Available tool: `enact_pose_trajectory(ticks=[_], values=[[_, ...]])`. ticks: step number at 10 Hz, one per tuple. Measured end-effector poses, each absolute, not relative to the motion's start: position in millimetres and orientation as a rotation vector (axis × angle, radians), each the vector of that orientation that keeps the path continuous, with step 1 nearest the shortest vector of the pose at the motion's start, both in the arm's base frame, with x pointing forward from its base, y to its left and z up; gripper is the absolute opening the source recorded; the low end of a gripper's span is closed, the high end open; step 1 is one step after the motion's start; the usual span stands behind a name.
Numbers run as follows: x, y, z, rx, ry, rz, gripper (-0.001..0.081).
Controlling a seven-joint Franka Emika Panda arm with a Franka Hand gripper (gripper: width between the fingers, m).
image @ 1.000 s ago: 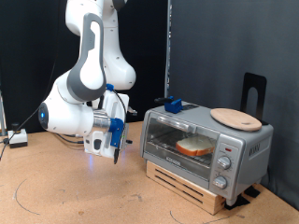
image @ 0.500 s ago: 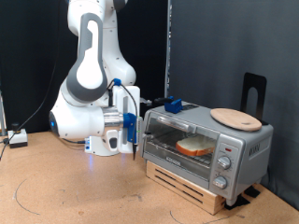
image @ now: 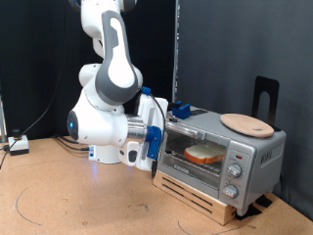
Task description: Make a piece of toast with the oven
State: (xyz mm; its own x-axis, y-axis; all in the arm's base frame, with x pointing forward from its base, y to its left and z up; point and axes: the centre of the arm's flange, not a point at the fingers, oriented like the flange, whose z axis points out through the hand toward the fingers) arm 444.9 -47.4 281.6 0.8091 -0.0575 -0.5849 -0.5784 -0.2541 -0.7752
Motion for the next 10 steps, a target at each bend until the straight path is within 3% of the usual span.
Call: enact_pose_trajectory(ticks=[4,10], values=[[472.6,-47.4,278.1,-1.763,0.363,0.702,0.0809],[539.7,-70.8,257.9,-1.833,0.471,0.56,0.0809]])
